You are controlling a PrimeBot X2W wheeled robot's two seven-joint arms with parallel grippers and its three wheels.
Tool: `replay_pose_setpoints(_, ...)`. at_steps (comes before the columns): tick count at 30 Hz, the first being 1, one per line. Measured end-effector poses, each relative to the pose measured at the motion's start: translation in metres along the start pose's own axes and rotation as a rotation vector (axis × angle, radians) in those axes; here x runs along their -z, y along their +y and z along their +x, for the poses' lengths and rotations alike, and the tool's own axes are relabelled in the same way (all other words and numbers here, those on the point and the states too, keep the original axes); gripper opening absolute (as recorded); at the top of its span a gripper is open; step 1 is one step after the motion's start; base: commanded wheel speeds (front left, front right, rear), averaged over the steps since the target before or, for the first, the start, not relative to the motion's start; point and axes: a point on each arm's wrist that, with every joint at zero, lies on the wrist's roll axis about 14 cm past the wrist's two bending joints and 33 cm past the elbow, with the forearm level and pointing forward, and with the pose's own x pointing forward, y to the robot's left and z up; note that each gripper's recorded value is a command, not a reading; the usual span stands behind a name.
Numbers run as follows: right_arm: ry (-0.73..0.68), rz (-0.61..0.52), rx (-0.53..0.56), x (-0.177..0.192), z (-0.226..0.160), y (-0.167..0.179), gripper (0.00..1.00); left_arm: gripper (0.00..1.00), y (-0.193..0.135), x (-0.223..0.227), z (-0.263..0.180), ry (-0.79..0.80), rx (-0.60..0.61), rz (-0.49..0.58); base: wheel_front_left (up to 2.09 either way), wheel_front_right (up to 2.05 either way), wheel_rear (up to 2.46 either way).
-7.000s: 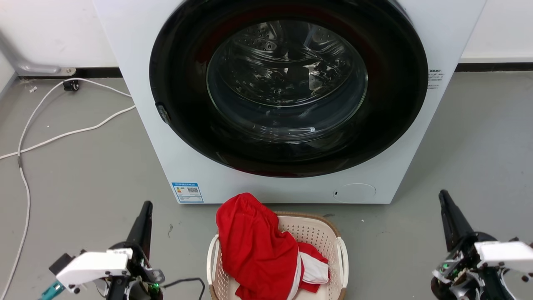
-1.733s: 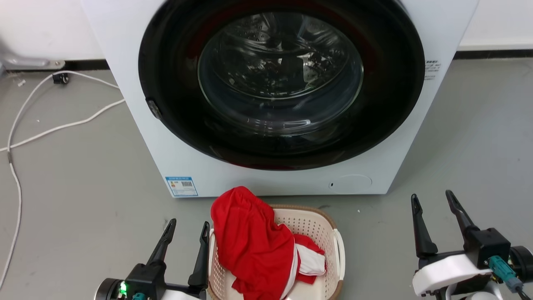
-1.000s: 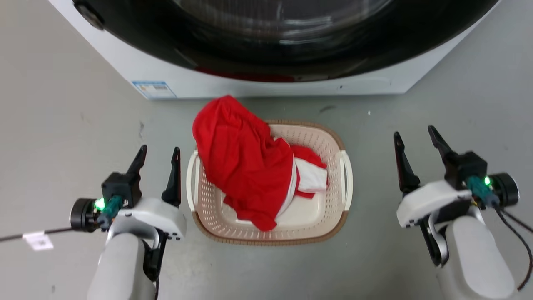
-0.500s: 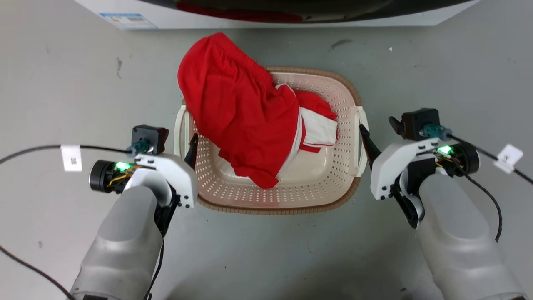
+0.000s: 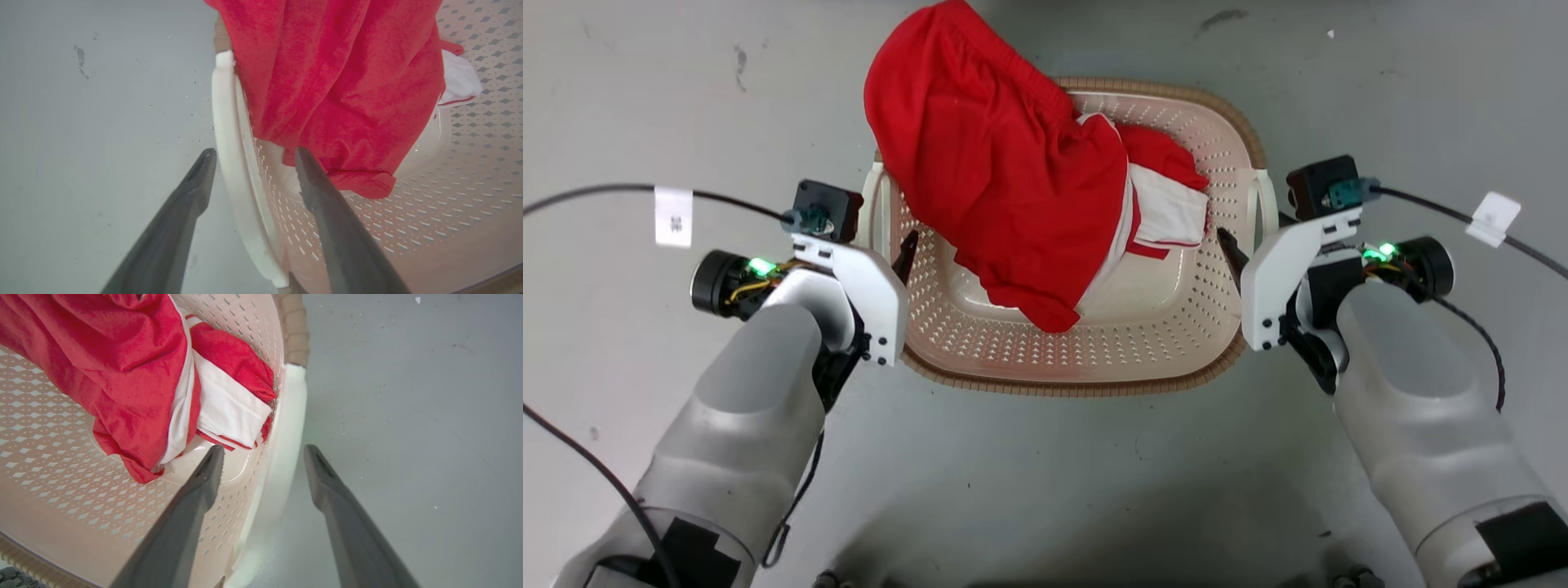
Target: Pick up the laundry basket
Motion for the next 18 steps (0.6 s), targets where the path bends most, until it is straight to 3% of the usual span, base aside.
replay_pose_setpoints(14,0.115,-0.018,-0.026,0.022,0.02,0.005,1.0,0.98,-0.002,0.019,0.012,0.121,0.054,0.002,0.0,0.0,0.0)
replay_pose_setpoints(15,0.118,-0.017,-0.026,0.023,0.021,0.005,0.69,0.19,-0.004,0.021,0.012,0.128,0.058,-0.005,0.0,0.0,0.0)
replay_pose_setpoints(16,0.118,-0.011,-0.026,0.023,0.021,0.005,0.0,0.0,-0.005,0.022,0.011,0.131,0.063,-0.01,0.0,0.0,0.0)
replay_pose_setpoints(18,0.119,-0.007,-0.028,0.023,0.021,0.006,0.0,0.0,-0.008,0.022,0.01,0.134,0.07,-0.016,0.0,0.0,0.0)
